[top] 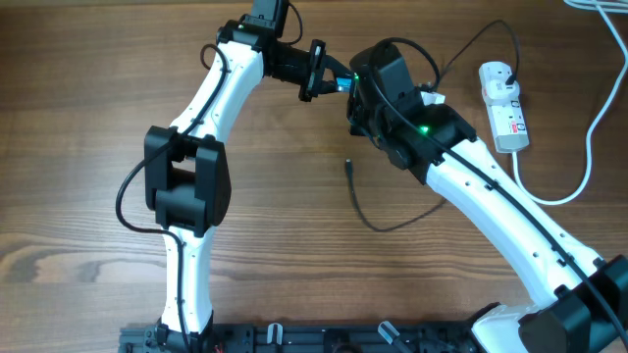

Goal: Plug charger to phone and switch on socket

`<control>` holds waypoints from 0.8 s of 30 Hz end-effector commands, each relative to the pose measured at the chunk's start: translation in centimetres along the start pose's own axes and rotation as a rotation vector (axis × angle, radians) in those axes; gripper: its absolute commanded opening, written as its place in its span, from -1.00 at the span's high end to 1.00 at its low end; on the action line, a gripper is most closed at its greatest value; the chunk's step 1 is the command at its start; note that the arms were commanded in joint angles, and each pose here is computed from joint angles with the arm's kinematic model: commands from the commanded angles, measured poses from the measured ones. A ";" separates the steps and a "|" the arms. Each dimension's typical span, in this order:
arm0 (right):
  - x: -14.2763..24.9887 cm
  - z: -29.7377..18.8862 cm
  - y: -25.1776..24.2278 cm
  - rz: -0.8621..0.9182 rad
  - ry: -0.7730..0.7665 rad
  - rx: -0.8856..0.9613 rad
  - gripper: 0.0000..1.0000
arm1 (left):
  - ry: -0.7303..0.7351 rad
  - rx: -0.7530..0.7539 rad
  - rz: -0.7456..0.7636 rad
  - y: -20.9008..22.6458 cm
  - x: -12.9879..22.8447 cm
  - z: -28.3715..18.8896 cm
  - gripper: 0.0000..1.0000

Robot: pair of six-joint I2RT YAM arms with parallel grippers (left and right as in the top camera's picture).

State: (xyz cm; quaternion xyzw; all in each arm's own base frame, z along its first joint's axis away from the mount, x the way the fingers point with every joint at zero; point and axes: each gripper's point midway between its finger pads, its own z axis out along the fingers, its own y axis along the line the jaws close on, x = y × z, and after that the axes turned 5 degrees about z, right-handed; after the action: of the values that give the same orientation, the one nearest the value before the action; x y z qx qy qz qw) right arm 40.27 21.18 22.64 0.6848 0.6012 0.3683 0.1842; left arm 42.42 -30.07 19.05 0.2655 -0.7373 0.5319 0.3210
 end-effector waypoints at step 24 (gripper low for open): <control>1.9 -3.5 3.2 -0.214 0.092 -0.113 -0.13 | 0.016 0.043 0.090 -1.9 1.7 -1.1 0.92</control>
State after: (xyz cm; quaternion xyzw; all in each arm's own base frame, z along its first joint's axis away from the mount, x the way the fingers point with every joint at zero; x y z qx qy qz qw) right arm 40.50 21.84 24.14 0.6350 0.6379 0.3866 0.2009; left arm 42.87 -30.08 19.42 0.2542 -0.7389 0.5424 0.3085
